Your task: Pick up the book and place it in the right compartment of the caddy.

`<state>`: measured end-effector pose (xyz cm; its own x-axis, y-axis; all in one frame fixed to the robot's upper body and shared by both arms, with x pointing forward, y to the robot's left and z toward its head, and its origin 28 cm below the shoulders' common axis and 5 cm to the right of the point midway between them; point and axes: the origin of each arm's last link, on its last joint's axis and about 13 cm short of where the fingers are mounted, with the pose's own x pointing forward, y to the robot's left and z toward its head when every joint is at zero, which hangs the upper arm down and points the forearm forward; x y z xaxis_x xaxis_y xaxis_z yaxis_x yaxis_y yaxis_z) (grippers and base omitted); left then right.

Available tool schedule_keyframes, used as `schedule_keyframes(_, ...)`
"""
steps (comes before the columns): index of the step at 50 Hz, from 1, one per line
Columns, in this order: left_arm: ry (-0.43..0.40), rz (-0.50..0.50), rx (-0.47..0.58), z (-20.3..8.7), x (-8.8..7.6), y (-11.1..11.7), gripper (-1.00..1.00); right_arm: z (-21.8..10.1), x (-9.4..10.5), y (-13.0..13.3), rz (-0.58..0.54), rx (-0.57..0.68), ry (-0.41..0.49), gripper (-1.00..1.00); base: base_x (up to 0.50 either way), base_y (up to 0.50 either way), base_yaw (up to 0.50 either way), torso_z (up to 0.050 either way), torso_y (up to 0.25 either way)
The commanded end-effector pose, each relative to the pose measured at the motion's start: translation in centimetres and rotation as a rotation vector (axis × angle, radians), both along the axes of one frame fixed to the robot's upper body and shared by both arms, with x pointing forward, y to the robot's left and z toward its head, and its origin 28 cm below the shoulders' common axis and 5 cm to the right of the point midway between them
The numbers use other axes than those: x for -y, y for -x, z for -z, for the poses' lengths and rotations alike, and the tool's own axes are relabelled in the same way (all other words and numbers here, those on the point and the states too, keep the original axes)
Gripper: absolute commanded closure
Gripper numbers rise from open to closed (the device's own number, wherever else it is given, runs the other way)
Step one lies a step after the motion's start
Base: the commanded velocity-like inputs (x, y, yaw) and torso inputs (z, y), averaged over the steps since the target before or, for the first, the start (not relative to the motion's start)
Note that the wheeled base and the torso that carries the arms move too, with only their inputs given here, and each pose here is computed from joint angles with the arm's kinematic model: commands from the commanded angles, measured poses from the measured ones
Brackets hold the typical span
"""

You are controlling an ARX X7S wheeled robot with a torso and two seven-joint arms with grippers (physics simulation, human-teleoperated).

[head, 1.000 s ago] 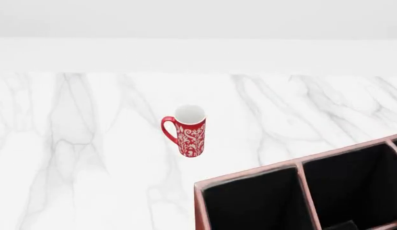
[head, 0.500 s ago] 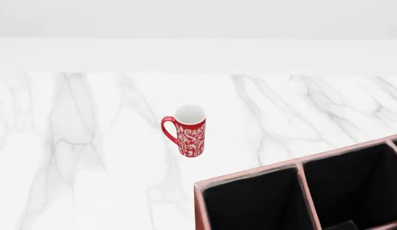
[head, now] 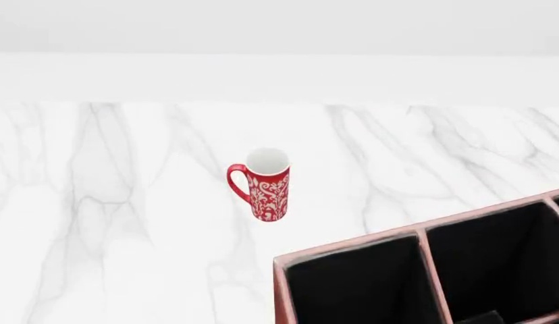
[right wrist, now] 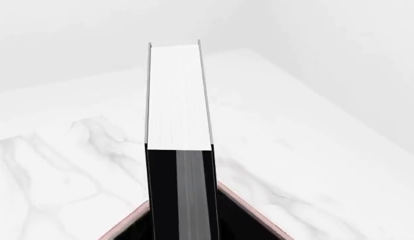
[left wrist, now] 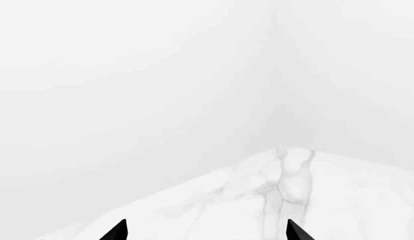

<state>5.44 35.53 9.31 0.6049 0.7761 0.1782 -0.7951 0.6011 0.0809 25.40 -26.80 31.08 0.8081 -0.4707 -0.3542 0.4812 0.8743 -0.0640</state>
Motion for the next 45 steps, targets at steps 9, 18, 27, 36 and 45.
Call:
schedule_keyframes(9, 0.007, -0.004, 0.001, 0.2, -0.1, 0.1, -1.00, -2.1, 0.2, 2.8, 0.077, -0.036, -0.003, 1.00, 0.00, 0.00, 0.00, 0.000, 0.002)
schedule_keyframes(18, 0.008, -0.004, 0.003, 0.2, -0.1, 0.1, -1.00, -2.1, 0.6, 3.5, 0.113, -0.059, 0.004, 1.00, 0.00, 0.00, 0.00, 0.000, 0.001)
schedule_keyframes(27, 0.008, 0.000, 0.002, 0.3, -0.1, 0.0, -1.00, -1.1, 1.1, 3.3, 0.154, -0.072, -0.009, 1.00, 0.00, 0.00, 0.00, 0.001, 0.001)
schedule_keyframes(36, 0.005, -0.001, 0.003, 0.1, -0.1, 0.1, -1.00, -0.6, 1.0, 2.8, 0.155, -0.064, -0.002, 1.00, 0.00, 0.00, 0.00, 0.000, 0.001)
schedule_keyframes(45, 0.006, 0.003, 0.000, 0.2, 0.0, 0.0, -1.00, 0.3, 0.9, 2.2, 0.135, -0.052, 0.002, 1.00, 0.00, 0.00, 0.00, 0.000, 0.001)
